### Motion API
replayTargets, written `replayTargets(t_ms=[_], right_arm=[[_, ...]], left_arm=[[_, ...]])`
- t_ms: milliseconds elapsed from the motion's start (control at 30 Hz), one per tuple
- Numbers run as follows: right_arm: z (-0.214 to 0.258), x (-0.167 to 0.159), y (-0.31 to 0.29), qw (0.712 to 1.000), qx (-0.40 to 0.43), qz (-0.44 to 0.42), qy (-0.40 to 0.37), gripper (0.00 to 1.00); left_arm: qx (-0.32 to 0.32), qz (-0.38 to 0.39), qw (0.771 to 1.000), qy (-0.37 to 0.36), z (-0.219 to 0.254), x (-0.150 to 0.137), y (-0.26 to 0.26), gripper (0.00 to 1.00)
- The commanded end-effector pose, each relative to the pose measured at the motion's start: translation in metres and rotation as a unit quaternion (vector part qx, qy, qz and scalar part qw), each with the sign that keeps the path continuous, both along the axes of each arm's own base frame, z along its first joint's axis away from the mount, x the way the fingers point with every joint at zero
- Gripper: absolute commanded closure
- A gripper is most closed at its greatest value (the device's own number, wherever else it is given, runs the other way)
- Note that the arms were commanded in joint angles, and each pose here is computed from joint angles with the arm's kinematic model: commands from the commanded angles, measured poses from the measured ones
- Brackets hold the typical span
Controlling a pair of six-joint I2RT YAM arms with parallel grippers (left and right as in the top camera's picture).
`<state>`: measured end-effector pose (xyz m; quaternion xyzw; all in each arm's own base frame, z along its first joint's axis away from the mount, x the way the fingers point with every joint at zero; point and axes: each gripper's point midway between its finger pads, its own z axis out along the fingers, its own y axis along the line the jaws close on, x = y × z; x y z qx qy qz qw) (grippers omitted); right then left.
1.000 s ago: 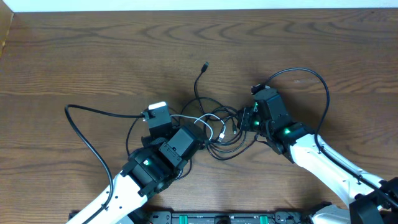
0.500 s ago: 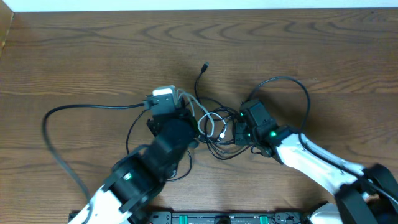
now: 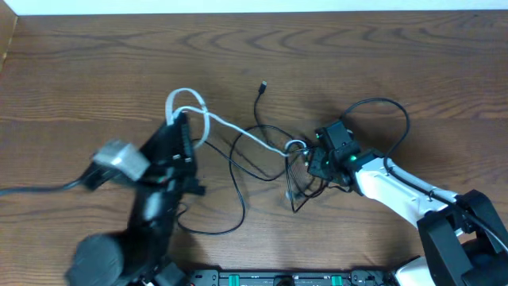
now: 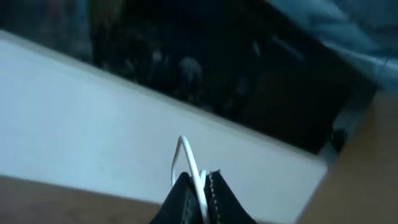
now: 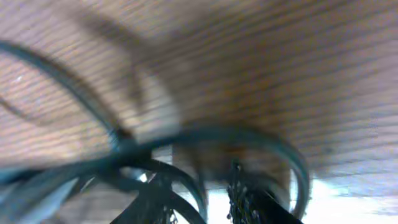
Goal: Untangle cables
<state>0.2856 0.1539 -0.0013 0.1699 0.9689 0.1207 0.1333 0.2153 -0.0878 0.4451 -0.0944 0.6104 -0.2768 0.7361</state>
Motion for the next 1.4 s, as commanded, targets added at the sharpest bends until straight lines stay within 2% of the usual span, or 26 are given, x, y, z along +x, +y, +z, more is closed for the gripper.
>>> replayTargets(t_ms=[0,100,200,467,600,700,800,933,1100,1233,1367], right_arm=[[-0.024,-0.017,-0.031,0.997,-0.037,-0.049,0.048,0.71],[-0.025,-0.017,-0.043,0.995,-0.049,-0.063,0.053,0.72],[-0.026,-0.019,-0.055,0.993,-0.068,-0.076,0.058,0.72],[-0.026,-0.017,-0.057,0.993,-0.069,-0.080,0.057,0.72],[-0.025,-0.016,-0.056,0.994,-0.068,-0.072,0.053,0.67],[-0.025,-0.018,-0.050,0.995,-0.052,-0.067,0.060,0.58],[-0.019,-0.014,-0.045,0.996,-0.035,-0.053,0.056,0.42],[0.016,-0.007,-0.032,0.999,0.030,-0.020,0.040,0.26],[0.083,-0.002,-0.026,0.994,0.103,0.008,-0.029,0.17],[0.141,-0.007,-0.011,0.977,0.159,0.077,-0.116,0.02],[0.180,-0.023,-0.002,0.960,0.200,0.108,-0.164,0.01]], left_arm=[[-0.019,0.093,0.995,-0.013,0.016,-0.010,0.045,0.93],[-0.038,0.149,0.988,0.000,0.011,-0.013,0.069,0.92],[-0.040,0.171,0.984,0.009,0.008,-0.014,0.077,0.92],[-0.003,0.164,0.985,0.061,-0.023,-0.002,0.064,0.92],[0.008,0.124,0.990,0.063,-0.025,0.003,0.045,0.92],[0.022,0.059,0.996,0.058,-0.024,0.006,0.019,0.92],[0.043,0.007,0.997,0.063,-0.030,0.009,-0.006,0.92],[0.061,-0.015,0.995,0.075,-0.039,0.018,-0.024,0.92],[0.068,-0.015,0.994,0.082,-0.043,0.027,-0.033,0.92],[0.061,-0.022,0.995,0.073,-0.039,0.030,-0.039,0.92],[0.052,-0.066,0.995,0.052,-0.028,0.025,-0.053,0.92]])
